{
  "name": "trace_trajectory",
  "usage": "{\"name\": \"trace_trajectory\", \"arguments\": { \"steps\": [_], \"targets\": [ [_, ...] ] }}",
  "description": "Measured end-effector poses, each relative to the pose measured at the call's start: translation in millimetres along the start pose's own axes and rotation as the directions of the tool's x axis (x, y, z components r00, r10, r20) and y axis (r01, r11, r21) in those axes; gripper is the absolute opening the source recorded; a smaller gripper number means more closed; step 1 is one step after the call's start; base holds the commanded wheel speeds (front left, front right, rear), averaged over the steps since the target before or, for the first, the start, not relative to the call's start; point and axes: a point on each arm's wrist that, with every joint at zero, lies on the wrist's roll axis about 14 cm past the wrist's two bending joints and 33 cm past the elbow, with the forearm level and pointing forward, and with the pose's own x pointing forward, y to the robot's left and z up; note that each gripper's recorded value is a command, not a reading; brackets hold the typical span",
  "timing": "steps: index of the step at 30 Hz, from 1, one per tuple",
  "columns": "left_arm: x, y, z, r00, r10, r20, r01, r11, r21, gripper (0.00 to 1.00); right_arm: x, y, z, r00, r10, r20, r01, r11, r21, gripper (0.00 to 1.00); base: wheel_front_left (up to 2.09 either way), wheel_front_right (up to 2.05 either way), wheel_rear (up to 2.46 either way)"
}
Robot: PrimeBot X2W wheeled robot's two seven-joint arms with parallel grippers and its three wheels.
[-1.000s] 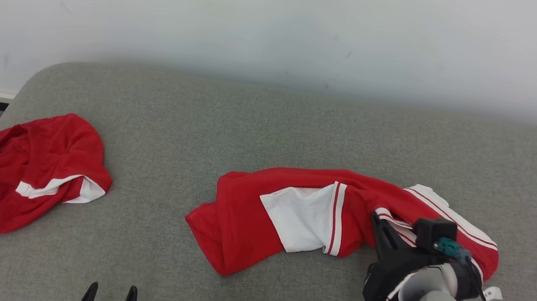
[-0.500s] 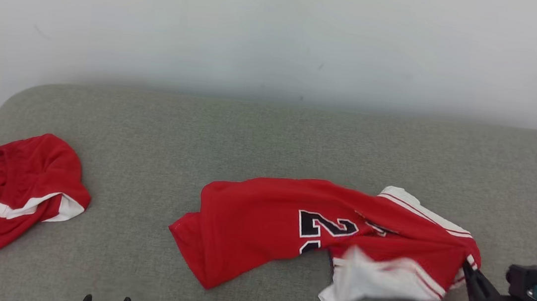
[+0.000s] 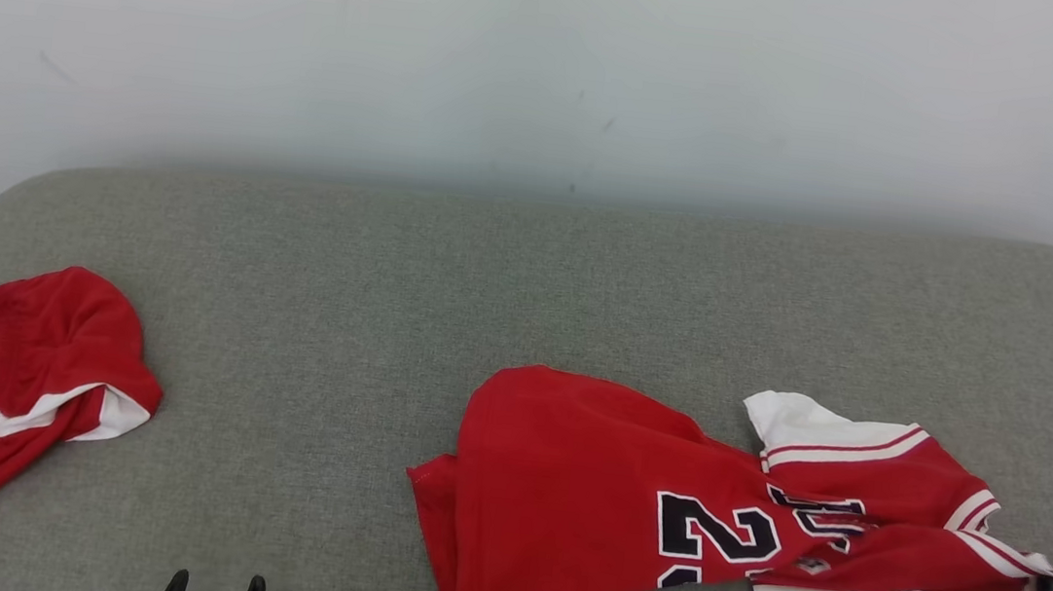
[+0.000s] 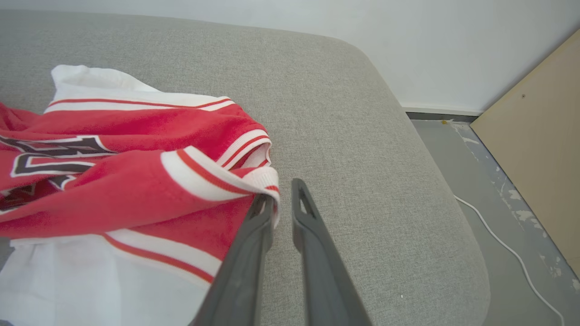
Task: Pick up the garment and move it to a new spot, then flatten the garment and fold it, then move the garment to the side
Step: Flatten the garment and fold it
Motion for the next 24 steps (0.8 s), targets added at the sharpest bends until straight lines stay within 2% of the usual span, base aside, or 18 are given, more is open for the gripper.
{"name": "trace_trajectory", "arguments": {
  "steps": [7, 11, 14, 18, 20, 24],
  "targets": [
    [-3, 5, 1, 1.0, 0.015, 0.003, -0.015, 1.0, 0.003, 1.0, -5, 14, -6, 0.999, -0.027, 0.045, 0.024, 0.998, 0.058, 1.0, 0.0, 0.0, 0.0],
    [-3, 6, 2, 1.0, 0.018, 0.008, -0.018, 1.0, 0.004, 1.0, -12, 14, 24, 0.976, -0.06, 0.207, 0.05, 0.997, 0.055, 1.0, 0.0, 0.0, 0.0],
    [-2, 6, 4, 1.0, 0.018, 0.012, -0.018, 1.0, 0.005, 1.0, -19, 44, 55, 0.935, 0.015, 0.354, -0.031, 0.999, 0.041, 1.0, 0.0, 0.0, 0.0],
    [-1, 5, 6, 1.0, 0.014, 0.018, -0.014, 1.0, 0.005, 1.0, -30, 88, 75, 0.875, 0.129, 0.467, -0.169, 0.985, 0.044, 1.0, 0.0, 0.0, 0.0],
    [-1, 5, 6, 1.0, 0.012, 0.021, -0.012, 1.0, 0.005, 1.0, -36, 108, 76, 0.852, 0.184, 0.49, -0.23, 0.972, 0.035, 1.0, 0.0, 0.0, 0.0],
    [-1, 3, 8, 1.0, 0.008, 0.027, -0.008, 1.0, 0.004, 1.0, -45, 143, 59, 0.834, 0.283, 0.473, -0.33, 0.944, 0.017, 1.0, 0.0, 0.0, 0.0]
  ]
}}
